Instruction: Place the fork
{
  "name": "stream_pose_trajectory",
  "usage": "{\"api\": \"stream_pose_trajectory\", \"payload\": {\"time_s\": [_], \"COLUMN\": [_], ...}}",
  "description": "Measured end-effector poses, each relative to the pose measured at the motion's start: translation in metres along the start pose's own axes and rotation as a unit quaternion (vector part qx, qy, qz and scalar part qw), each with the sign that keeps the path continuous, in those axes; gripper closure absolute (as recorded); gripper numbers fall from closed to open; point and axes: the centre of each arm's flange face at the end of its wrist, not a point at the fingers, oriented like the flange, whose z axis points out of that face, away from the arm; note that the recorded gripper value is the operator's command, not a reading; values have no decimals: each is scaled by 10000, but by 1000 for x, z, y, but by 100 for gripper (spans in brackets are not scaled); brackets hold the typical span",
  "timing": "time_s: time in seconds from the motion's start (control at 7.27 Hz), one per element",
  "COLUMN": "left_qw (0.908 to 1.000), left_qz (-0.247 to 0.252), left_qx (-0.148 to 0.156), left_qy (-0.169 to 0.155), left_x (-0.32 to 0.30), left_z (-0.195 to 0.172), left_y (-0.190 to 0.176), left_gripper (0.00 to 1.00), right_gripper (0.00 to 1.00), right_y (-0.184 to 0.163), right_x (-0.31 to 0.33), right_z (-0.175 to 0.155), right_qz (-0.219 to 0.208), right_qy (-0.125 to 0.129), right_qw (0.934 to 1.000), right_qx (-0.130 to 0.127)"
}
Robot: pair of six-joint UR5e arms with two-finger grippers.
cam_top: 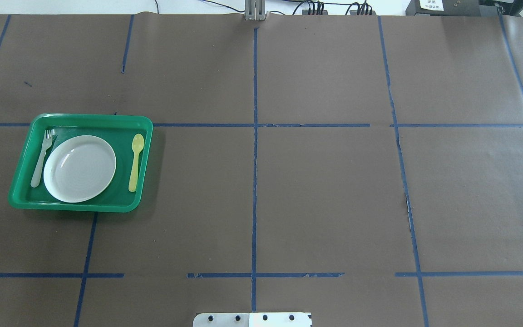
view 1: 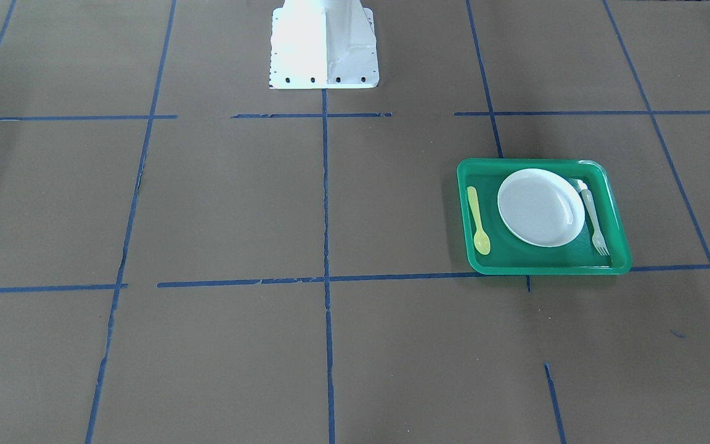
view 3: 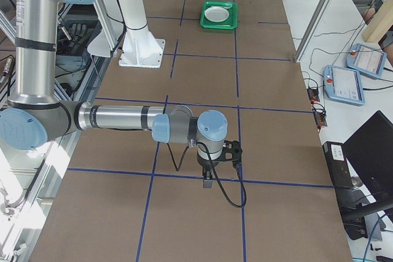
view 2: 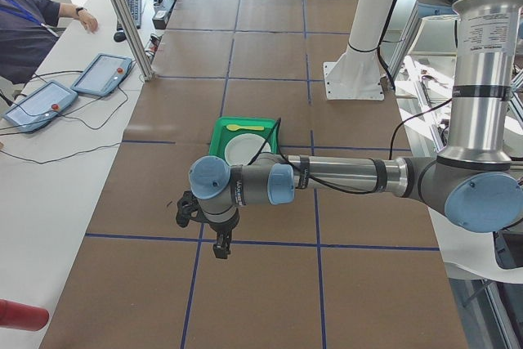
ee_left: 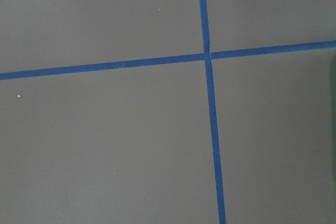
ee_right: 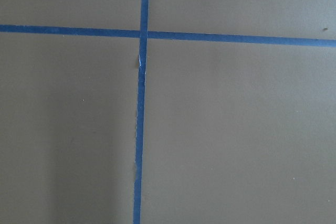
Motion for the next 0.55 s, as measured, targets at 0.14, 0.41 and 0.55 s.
{"api": "stream_pose_trajectory", "payload": {"time_s": [0.14, 0.41, 0.55], "left_qw": [10000, 10000, 10000], "left_qz": [-5, 11, 15], "left_qx": [-5, 17, 19], "left_qy": [1, -3, -3], "left_x": [0, 2, 3], "left_z": [0, -3, -4], "left_y": [0, 0, 0], "left_gripper": [0, 0, 0], "right_gripper": [0, 0, 0], "right_y": [0, 0, 0], "right_x": [0, 0, 0], "right_z": [0, 0, 0], "right_qz": [0, -1, -4], "right_qy": [0, 0, 0], "right_qw": [10000, 10000, 10000], "right_qx": [0, 0, 0]}}
